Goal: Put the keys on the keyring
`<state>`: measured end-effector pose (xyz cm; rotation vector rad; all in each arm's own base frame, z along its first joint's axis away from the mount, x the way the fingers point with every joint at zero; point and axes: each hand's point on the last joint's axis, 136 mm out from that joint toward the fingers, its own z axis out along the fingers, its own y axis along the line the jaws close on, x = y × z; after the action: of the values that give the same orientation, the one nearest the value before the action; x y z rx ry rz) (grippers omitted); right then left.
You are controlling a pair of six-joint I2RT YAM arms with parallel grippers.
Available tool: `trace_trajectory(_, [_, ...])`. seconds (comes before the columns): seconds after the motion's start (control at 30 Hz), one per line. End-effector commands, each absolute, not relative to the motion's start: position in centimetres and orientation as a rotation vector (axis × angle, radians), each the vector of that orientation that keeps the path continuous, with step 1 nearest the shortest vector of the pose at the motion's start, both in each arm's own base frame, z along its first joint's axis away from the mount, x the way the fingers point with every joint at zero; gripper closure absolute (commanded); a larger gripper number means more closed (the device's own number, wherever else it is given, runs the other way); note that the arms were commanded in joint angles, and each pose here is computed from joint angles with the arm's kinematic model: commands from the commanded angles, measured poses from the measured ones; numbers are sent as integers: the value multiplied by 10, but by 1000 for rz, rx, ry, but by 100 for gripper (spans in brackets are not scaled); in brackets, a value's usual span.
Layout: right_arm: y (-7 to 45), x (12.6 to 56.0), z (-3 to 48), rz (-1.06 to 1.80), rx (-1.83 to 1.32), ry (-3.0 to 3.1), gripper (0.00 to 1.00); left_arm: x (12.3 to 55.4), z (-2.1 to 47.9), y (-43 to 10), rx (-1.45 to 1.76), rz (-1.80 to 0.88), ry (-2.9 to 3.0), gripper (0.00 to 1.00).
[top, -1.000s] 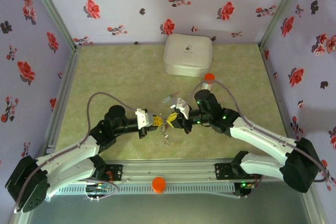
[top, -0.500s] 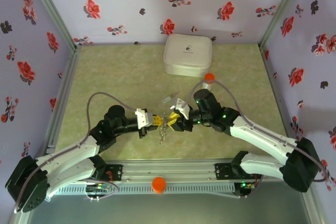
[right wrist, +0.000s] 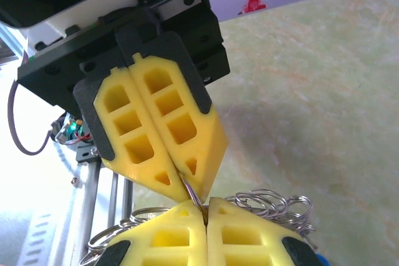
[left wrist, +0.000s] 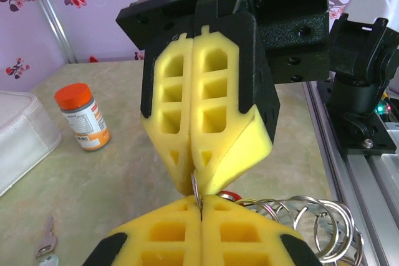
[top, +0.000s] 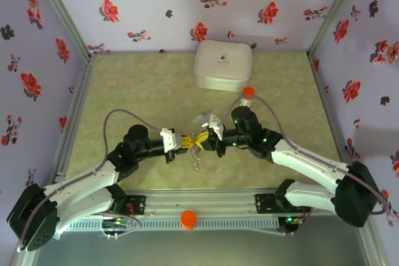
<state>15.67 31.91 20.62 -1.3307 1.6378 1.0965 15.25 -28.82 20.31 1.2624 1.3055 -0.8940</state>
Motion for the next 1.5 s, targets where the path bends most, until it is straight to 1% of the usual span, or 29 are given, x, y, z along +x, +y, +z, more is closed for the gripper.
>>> trace_trajectory(0.0, [322,155,212,1096,-1345,1596,100,153,227,-290,1233,-882,1228,100])
trace_trajectory(0.03, [321,154,212,1072,-1365,1602,100,158,226,-288,1215,-855,1253,100])
trace_trajectory(0.07, [320,153,211,1035,-1398,1605,100,165,225,-285,1197,-816,1290,91])
trace_trajectory(0.1, [318,152,210,992,-1440,1612,100,167,220,-283,1212,-782,1319,80])
trace_trajectory(0.13, [317,151,209,951,-1480,1616,100,167,215,-281,1237,-759,1339,78])
trace_trajectory(0.3, [310,147,205,805,-1645,1664,100,159,200,-276,1387,-700,1411,78])
trace_trajectory(0.43, [312,149,209,752,-1705,1670,100,152,203,-277,1436,-724,1393,70])
trace_trajectory(0.47, [314,149,209,746,-1718,1670,100,150,205,-278,1440,-736,1382,69])
trace_trajectory(0.73, [327,143,212,751,-1774,1627,100,150,214,-287,1440,-778,1342,72])
trace_trajectory(0.83, [329,141,212,741,-1787,1621,100,150,214,-289,1441,-791,1345,76])
trace_trajectory(0.97, [335,139,226,796,-1737,1578,100,148,214,-292,1464,-814,1353,80])
trace_trajectory(1.0, [335,138,227,796,-1732,1571,100,148,214,-292,1468,-820,1355,83])
trace_trajectory(1.07, [335,139,226,794,-1730,1574,100,147,215,-292,1471,-824,1352,90])
trace_trajectory(1.1, [335,138,225,794,-1729,1580,100,147,215,-292,1473,-826,1351,97])
trace_trajectory(1.13, [335,140,224,791,-1716,1590,100,146,217,-292,1471,-830,1348,100])
trace_trajectory(1.17, [334,142,224,781,-1698,1601,100,146,218,-292,1469,-833,1345,100])
trace_trajectory(1.2, [333,145,224,769,-1662,1618,97,145,219,-292,1458,-837,1344,100])
trace_trajectory(1.23, [330,150,225,774,-1609,1638,86,145,221,-292,1440,-844,1339,100])
trace_trajectory(1.27, [326,153,225,794,-1559,1652,79,146,222,-291,1417,-848,1334,100])
trace_trajectory(1.3, [323,157,229,837,-1484,1657,72,148,225,-291,1365,-862,1329,100])
trace_trajectory(1.33, [318,159,226,884,-1409,1677,68,151,228,-292,1297,-884,1313,100])
trace_trajectory(1.4, [312,156,224,965,-1324,1672,62,157,237,-292,1155,-940,1260,100])
trace_trajectory(1.47, [310,150,220,1031,-1280,1674,61,160,244,-291,1057,-985,1215,100])
